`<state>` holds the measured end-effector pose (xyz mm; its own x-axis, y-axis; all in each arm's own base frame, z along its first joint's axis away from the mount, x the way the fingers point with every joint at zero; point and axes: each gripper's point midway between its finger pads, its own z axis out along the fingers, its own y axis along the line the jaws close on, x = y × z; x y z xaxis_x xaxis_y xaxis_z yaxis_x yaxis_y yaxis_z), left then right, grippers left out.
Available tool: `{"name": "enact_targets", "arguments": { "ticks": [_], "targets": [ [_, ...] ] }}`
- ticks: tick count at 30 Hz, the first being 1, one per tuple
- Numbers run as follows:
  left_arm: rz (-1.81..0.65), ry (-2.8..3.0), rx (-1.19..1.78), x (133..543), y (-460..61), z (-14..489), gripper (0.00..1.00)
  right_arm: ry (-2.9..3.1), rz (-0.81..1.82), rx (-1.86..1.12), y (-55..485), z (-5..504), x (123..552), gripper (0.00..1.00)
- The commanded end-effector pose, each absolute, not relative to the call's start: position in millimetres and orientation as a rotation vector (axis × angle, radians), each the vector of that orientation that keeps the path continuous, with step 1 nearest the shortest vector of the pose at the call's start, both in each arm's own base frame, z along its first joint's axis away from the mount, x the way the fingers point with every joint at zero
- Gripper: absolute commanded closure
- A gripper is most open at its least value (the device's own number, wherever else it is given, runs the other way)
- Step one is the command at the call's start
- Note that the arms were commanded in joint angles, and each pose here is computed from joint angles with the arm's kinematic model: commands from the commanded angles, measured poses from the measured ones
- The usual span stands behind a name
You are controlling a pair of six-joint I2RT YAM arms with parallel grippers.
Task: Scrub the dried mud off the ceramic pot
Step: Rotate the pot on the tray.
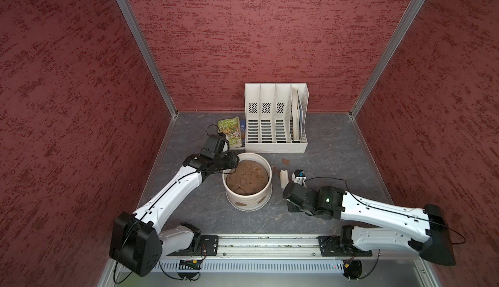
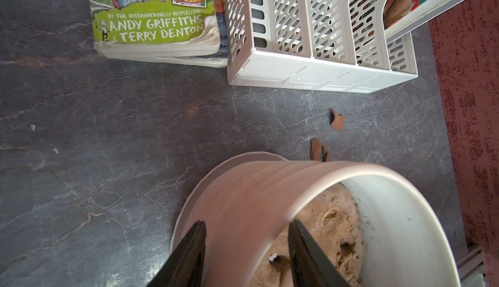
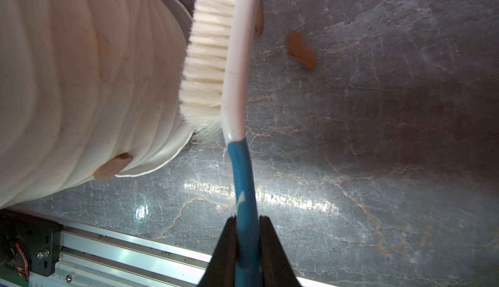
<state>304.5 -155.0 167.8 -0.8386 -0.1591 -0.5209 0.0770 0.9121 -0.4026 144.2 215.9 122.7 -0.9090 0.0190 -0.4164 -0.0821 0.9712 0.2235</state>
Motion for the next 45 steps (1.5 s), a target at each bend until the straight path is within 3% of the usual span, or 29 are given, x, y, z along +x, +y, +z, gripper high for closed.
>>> {"name": "enact_targets", "arguments": {
  "ticks": [1, 15, 24, 30, 40, 45],
  "targets": [
    [-0.708, 2.415, -0.011, 314, -179, 196, 0.48, 2.640, 0.360, -0.010, 217, 135, 149, 1.00],
    [-0.707, 2.419, -0.021, 310, -176, 193, 0.62, 2.624, 0.368, -0.002, 214, 139, 149, 1.00],
    [-0.607, 2.434, -0.025, 297, -158, 197, 0.90, 2.618, 0.380, 0.017, 208, 138, 146, 1.00],
    [-0.585, 2.453, -0.041, 284, -150, 193, 1.00, 2.632, 0.364, -0.015, 211, 138, 142, 1.00],
    [-0.512, 2.495, -0.055, 269, -136, 186, 1.00, 2.646, 0.338, -0.027, 208, 138, 134, 1.00],
    [-0.631, 2.427, -0.088, 278, -149, 195, 0.52, 2.645, 0.323, -0.088, 220, 144, 131, 1.00]
  ]
}}
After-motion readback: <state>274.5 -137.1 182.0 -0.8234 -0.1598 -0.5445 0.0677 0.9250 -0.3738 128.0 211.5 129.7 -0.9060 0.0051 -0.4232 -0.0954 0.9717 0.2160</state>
